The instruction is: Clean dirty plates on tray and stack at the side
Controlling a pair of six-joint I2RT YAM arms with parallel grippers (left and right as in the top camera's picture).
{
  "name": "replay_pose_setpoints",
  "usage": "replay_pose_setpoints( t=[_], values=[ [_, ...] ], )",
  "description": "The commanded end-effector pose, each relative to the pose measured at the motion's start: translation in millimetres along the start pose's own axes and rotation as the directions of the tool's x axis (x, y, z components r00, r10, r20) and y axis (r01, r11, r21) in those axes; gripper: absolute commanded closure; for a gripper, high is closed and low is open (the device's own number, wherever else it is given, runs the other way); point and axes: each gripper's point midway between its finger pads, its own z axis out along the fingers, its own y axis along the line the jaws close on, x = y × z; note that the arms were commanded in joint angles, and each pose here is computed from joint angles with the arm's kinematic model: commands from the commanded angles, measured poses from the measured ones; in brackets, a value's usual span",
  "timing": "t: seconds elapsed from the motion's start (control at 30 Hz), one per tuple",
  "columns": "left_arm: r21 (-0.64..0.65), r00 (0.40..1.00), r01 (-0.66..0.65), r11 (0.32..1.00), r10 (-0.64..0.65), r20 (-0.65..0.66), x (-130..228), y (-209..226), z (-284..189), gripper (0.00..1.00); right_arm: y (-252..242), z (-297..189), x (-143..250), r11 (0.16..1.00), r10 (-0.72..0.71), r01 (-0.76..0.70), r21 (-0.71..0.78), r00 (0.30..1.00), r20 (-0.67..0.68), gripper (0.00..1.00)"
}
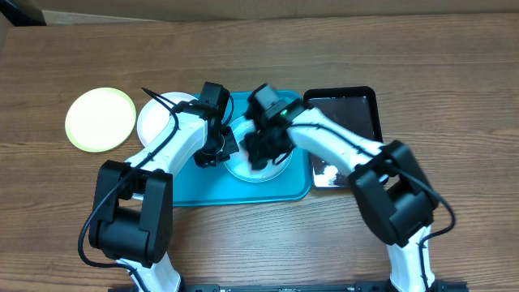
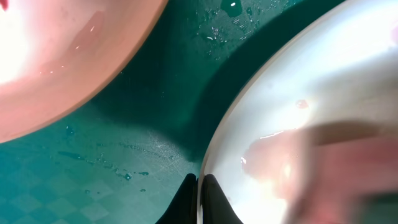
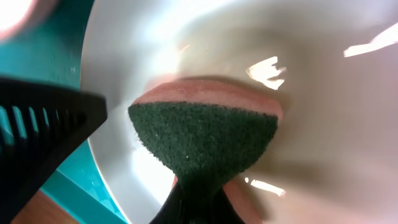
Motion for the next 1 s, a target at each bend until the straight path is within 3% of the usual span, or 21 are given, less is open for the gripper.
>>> replay_pose_setpoints(
  t=[0.0, 0.17, 0.3, 0.4, 0.57, 0.8, 0.87, 0.97],
  values=[
    [0.009, 1.0, -0.013, 1.0, 0.013, -0.014, 3.0, -2.8, 4.2, 0.96, -2.3, -87.1, -46.8, 0.999, 0.026, -0.018, -0.045, 0.981, 0.193, 0.96],
    [0.009, 1.0, -0.013, 1.0, 0.013, -0.014, 3.0, -2.7, 4.2, 0.96, -41.8, -131.8, -36.2, 0.998, 0.055, -0.059, 0.011, 0.979, 0.196, 0.96],
    [0.009, 1.0, -0.014, 1.0, 0.014, -0.014, 2.9, -2.7, 4.2, 0.95, -101.6, -148.4, -13.1, 0.968, 0.159, -0.184, 0.172, 0.976, 0.146, 0.96],
    [0.009, 1.0, -0.014, 1.0, 0.014, -0.014, 3.0, -2.8, 4.2, 0.89, -149.2, -155.3, 6.7, 0.911, 0.235, -0.263, 0.318, 0.964, 0.124, 0.96],
    [0.009, 1.0, -0.014, 1.0, 0.014, -0.015, 3.1, -2.8, 4.3, 0.71, -196.5, -148.1, 25.9, 0.854, 0.305, -0.331, 0.4, 0.943, 0.13, 0.96],
    [0.008, 1.0, -0.014, 1.0, 0.014, -0.014, 3.0, -2.8, 4.3, 0.7, -219.1, -108.7, 38.9, 0.854, 0.311, -0.348, 0.386, 0.937, 0.157, 0.95],
    [0.008, 1.0, -0.014, 1.0, 0.014, -0.014, 3.1, -2.7, 4.3, 0.69, -215.6, -99.0, 39.4, 0.869, 0.303, -0.341, 0.358, 0.94, 0.158, 0.83],
    [0.008, 1.0, -0.014, 1.0, 0.014, -0.014, 3.0, -2.7, 4.4, 0.68, -211.5, -99.3, 36.7, 0.879, 0.301, -0.338, 0.337, 0.941, 0.157, 0.38]
  ],
)
